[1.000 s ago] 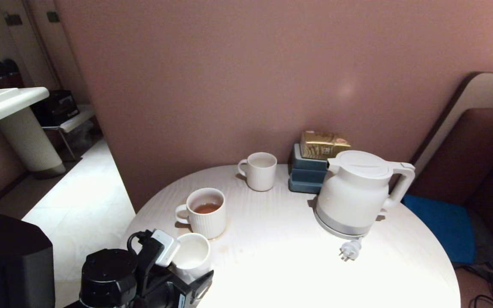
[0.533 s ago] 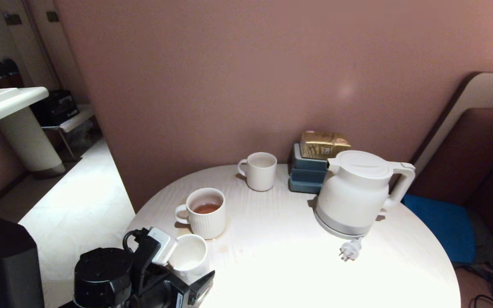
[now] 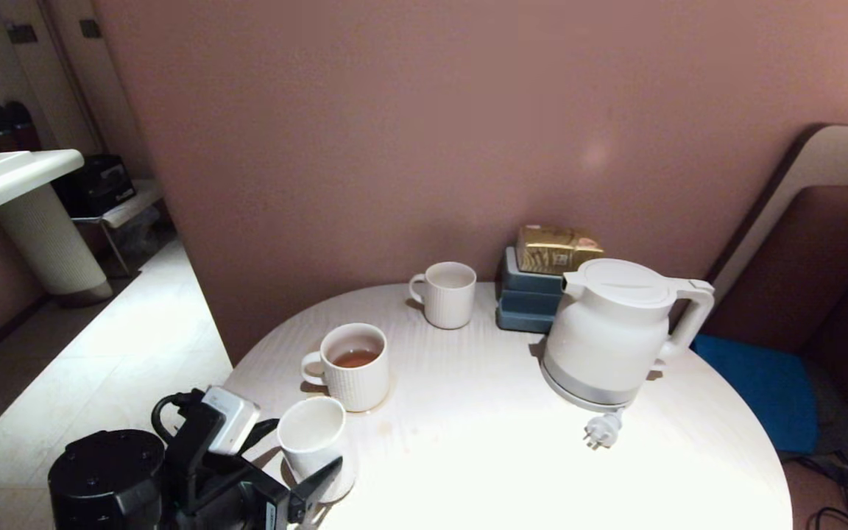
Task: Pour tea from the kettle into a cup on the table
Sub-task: Put the cup down on the table
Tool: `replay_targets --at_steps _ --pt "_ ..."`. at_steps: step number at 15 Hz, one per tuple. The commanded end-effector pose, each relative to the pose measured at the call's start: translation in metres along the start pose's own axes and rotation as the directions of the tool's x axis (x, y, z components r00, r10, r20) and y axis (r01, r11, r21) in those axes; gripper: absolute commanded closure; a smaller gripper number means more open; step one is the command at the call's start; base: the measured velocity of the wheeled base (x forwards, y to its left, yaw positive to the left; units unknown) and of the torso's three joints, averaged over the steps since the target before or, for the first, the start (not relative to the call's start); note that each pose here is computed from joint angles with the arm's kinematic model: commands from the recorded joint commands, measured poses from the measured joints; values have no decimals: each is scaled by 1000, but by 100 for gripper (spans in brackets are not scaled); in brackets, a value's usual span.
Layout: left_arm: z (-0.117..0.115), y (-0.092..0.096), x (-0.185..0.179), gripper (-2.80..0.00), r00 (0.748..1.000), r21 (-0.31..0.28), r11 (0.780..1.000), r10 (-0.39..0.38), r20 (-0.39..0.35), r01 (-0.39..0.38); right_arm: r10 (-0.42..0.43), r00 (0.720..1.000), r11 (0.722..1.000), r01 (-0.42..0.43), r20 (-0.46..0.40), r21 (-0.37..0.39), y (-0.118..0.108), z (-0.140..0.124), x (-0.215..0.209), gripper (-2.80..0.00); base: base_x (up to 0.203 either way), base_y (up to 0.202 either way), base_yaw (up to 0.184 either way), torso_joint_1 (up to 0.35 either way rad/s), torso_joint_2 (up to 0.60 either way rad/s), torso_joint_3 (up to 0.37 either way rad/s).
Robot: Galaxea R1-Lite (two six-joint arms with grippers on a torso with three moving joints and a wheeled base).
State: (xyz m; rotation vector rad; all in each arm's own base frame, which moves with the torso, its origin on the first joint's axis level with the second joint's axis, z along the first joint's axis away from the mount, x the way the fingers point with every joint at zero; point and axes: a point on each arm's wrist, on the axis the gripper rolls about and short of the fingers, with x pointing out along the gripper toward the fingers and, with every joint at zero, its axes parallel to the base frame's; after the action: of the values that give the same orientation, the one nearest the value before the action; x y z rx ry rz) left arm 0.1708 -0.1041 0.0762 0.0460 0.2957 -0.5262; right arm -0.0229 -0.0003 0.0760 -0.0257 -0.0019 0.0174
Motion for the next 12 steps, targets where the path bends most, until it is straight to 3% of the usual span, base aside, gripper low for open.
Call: replay_targets --at_steps 1,3,6,12 --pt "6 1 -5 -280 999 -2 1000 4 42 -4 -1 1000 1000 1 0 0 0 0 0 -280 0 0 0 0 0 0" --pt "11 1 -6 -280 998 -1 1000 1 63 -1 1 1000 1000 -1 0 0 0 0 0 -280 0 0 0 0 0 0" --pt "3 1 -1 -280 1000 -1 1000 1 12 -1 1 1000 1000 -1 0 0 0 0 0 -280 0 0 0 0 0 0" --pt "2 1 1 -280 1000 1 1000 2 3 -2 1 1000 1000 -1 0 0 0 0 0 -280 0 0 0 0 0 0"
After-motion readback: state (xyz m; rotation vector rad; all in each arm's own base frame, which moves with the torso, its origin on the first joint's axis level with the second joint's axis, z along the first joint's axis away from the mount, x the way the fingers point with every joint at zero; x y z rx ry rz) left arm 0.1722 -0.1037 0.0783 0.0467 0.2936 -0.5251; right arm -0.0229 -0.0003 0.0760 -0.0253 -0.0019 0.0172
